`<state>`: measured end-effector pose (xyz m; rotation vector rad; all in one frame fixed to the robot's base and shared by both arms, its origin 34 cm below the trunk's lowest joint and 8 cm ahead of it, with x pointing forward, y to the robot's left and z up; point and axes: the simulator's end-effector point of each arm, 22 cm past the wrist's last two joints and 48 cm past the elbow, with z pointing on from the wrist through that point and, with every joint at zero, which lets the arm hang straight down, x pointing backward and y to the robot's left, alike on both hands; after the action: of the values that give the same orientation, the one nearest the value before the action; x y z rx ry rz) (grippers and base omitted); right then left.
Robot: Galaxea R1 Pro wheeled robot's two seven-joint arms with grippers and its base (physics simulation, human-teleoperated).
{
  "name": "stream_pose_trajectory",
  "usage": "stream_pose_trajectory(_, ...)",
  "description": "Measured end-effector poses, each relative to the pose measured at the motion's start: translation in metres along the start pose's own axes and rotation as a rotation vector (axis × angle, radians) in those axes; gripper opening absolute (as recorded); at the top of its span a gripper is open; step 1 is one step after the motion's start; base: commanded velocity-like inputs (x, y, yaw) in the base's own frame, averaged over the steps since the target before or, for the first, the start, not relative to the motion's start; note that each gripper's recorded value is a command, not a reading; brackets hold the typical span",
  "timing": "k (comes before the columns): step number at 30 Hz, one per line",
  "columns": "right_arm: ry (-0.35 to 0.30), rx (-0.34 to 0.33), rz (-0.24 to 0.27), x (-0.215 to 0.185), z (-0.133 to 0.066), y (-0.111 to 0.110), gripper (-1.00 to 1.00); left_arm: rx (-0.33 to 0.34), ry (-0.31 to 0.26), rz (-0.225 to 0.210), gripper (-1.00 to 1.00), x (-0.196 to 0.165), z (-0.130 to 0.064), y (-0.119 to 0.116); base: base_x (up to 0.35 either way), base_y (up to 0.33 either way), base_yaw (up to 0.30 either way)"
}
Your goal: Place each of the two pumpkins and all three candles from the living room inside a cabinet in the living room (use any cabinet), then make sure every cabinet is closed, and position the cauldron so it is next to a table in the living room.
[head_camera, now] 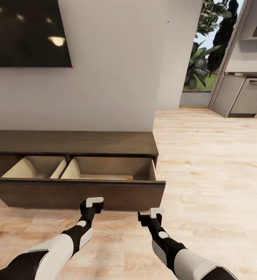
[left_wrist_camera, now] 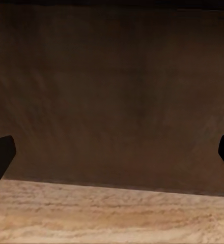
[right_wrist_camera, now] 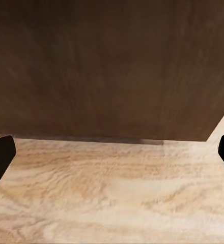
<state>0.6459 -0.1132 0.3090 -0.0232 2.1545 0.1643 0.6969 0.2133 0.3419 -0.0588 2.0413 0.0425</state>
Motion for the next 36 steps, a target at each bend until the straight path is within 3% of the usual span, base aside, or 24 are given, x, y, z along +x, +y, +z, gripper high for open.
stream_pose_trajectory(8, 0.000, 0.000, 0.000, 0.000, 0.000, 0.000, 1.00, -0.003, 0.001, -0.008, 1.00, 0.001, 0.000, 0.001, 0.191, 0.000, 0.000)
stream_pose_trajectory(16, 0.001, 0.000, 0.000, 0.000, 0.000, 0.000, 1.00, -0.004, 0.002, -0.009, 1.00, 0.001, 0.000, 0.001, 0.008, 0.000, 0.000)
stream_pose_trajectory(36, 0.057, 0.003, 0.007, 0.035, 0.008, -0.003, 1.00, -0.006, 0.063, -0.006, 1.00, 0.040, 0.007, 0.001, 0.000, 0.000, 0.000)
